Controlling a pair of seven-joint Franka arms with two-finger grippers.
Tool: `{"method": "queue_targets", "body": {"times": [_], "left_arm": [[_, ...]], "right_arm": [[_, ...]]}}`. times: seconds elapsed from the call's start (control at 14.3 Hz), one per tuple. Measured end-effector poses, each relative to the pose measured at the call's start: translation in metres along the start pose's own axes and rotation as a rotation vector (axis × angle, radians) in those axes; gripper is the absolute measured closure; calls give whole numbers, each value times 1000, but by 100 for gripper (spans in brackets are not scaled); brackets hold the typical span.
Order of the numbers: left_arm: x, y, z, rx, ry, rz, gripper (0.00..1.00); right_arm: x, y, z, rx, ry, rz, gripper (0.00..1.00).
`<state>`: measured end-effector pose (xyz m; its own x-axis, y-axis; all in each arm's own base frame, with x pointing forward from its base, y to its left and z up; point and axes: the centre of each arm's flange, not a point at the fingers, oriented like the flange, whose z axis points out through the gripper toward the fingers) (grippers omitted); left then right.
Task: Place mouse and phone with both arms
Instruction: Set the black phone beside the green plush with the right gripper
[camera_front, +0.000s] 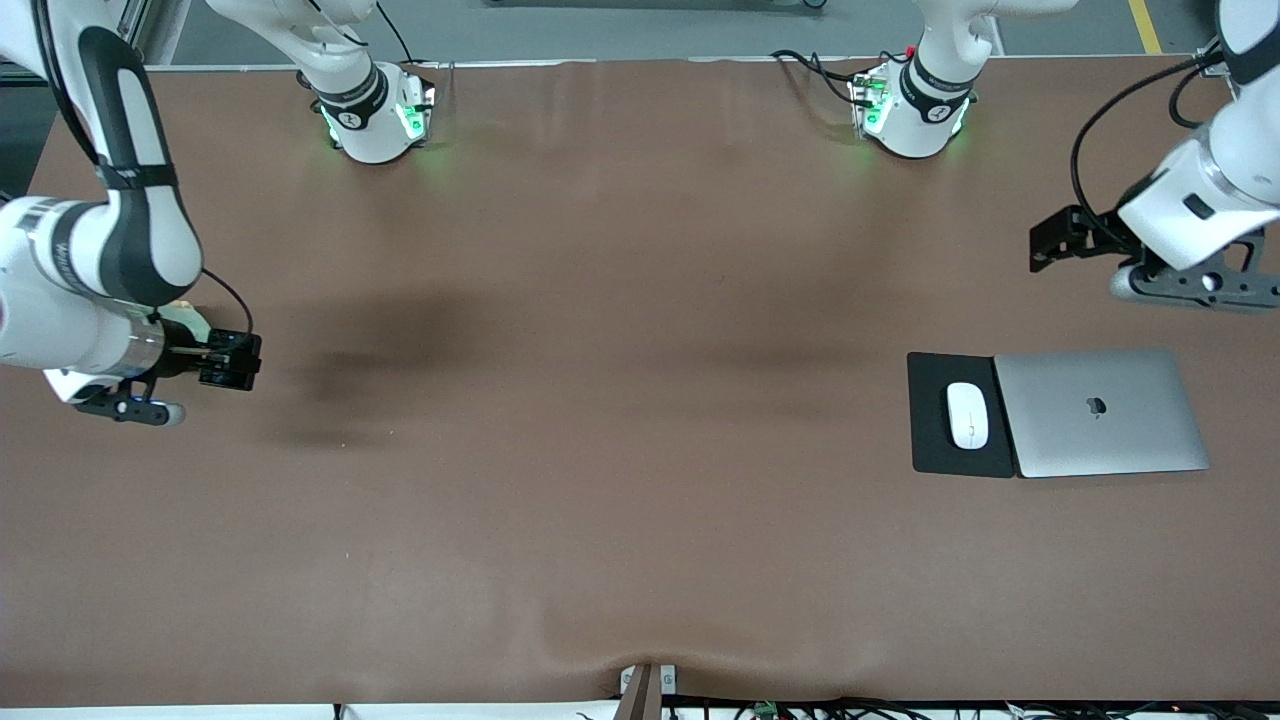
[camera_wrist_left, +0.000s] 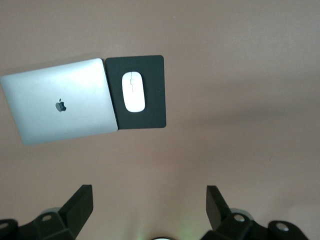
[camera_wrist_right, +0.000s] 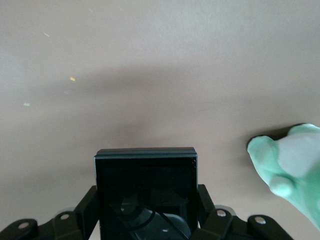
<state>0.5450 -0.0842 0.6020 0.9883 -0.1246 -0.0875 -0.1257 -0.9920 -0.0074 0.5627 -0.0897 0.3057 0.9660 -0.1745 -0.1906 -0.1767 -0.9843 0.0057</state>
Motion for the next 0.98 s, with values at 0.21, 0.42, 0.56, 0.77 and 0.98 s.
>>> {"method": "queue_targets", "body": {"times": [0.21, 0.42, 0.56, 0.77, 0.98], "left_arm": [[-8, 13, 6, 6, -15, -14, 0], [-16, 14, 12, 8, -19, -19, 0], [-17, 10, 12, 7, -11, -27, 0], [-17, 6, 13, 6, -5, -33, 0], [-16, 6, 12, 6, 0, -35, 0]], "right_arm": [[-17, 11, 50, 1, 35, 1, 20], [-27, 19, 75, -1, 69, -16, 20], [-27, 24, 86, -2, 75, -13, 20], [-24, 26, 108, -6, 76, -9, 20], [-21, 28, 132, -12, 79, -20, 20]]}}
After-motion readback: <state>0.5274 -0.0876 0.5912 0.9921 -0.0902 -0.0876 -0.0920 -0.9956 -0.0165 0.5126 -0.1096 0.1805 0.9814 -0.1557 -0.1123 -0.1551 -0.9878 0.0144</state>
